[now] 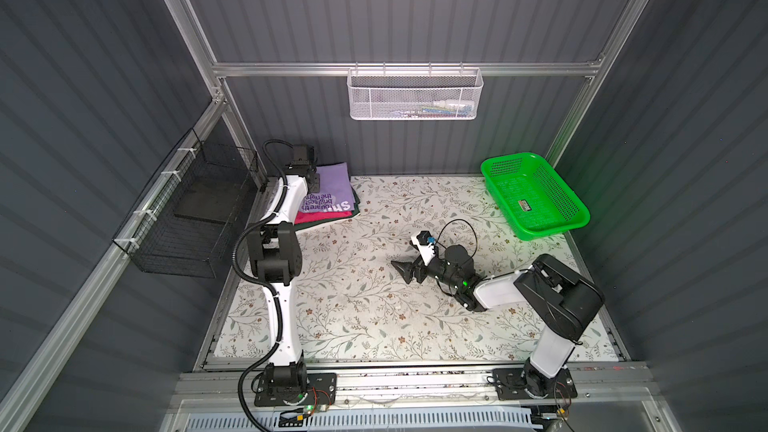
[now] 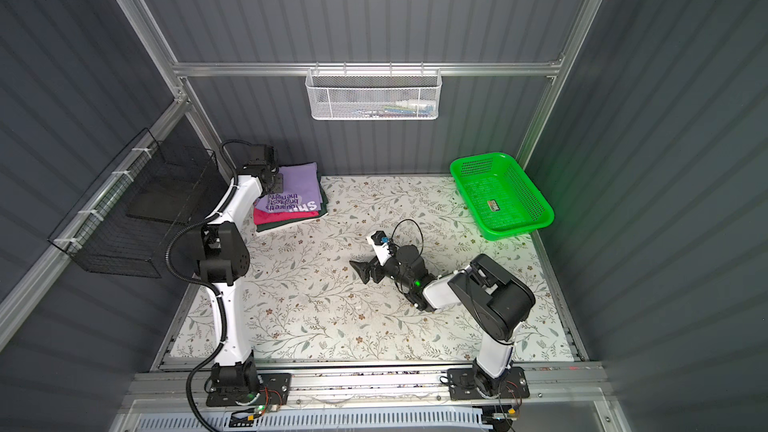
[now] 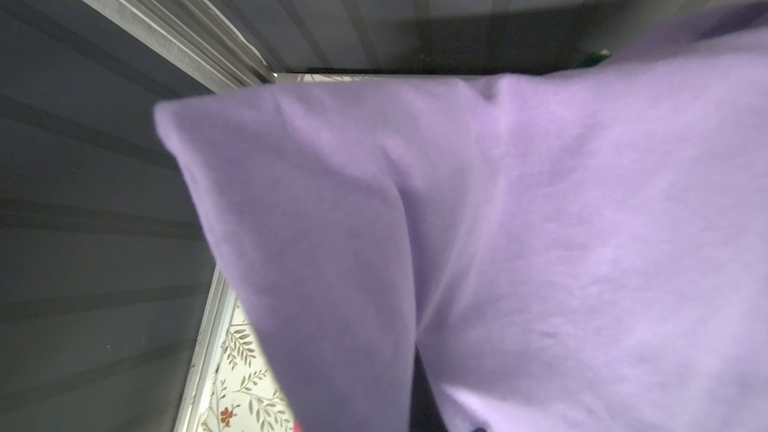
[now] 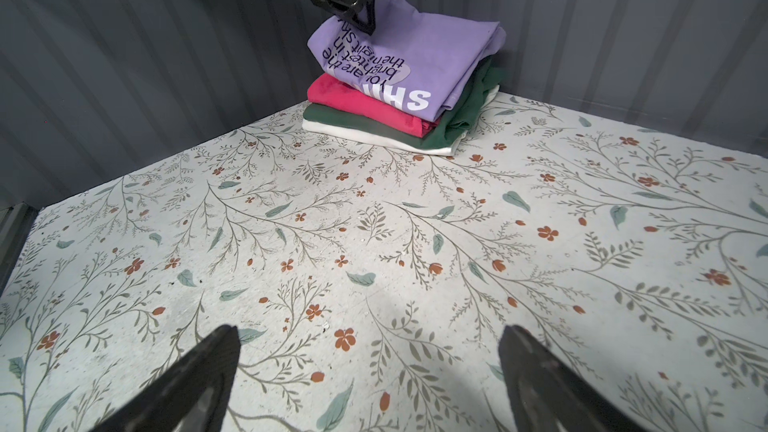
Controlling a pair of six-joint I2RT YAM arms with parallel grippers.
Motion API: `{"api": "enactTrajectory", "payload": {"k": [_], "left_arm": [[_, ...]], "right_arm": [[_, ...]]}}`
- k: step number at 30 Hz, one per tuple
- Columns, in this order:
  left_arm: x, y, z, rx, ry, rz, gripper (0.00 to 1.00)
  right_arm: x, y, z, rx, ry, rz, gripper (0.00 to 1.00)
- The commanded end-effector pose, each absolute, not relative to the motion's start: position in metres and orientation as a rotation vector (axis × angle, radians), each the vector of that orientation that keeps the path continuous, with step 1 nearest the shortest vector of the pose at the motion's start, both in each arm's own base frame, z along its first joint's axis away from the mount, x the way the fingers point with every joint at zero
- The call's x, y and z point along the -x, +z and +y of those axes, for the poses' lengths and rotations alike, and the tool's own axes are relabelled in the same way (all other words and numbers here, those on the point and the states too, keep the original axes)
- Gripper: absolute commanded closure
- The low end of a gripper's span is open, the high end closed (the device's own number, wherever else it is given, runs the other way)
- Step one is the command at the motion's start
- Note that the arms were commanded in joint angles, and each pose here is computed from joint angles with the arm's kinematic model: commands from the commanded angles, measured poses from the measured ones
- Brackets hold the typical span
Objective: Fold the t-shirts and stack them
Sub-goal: 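Lower the lavender shirt onto the pink and green stack with the left gripper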
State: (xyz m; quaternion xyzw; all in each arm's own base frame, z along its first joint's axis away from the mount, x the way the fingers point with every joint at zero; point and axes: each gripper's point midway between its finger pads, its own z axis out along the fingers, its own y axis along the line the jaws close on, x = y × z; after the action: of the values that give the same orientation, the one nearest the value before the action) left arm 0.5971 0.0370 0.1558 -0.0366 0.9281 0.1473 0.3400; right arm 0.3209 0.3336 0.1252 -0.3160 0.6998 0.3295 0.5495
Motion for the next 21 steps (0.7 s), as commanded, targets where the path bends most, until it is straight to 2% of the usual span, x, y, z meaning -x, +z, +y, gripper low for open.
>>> {"api": "enactTrajectory", "payload": {"k": [1, 2, 7, 14, 21], "left_arm": [[-0.591, 0.210, 0.058, 0.184, 0.462, 2.296, 0.74], [-0.591, 0.212, 0.060, 0.191, 0.482, 2.287, 0.69], [-0.591, 0.232, 0.074, 0.244, 0.553, 2.228, 0.61], [-0.600, 0.207, 0.039, 0.197, 0.272, 2.271, 0.64], [-0.620, 0.171, 0.058, 0.341, 0.217, 2.286, 0.70]], "right_arm": [[-0.321, 0.124, 0.340, 0.762, 0.801, 1.660, 0.01], [-0.320, 0.124, 0.341, 0.763, 0.802, 1.662, 0.01], [-0.320, 0.123, 0.343, 0.771, 0.807, 1.664, 0.01], [-0.318, 0.121, 0.345, 0.783, 0.816, 1.672, 0.01], [-0.317, 0.119, 0.348, 0.800, 0.818, 1.681, 0.01]]}}
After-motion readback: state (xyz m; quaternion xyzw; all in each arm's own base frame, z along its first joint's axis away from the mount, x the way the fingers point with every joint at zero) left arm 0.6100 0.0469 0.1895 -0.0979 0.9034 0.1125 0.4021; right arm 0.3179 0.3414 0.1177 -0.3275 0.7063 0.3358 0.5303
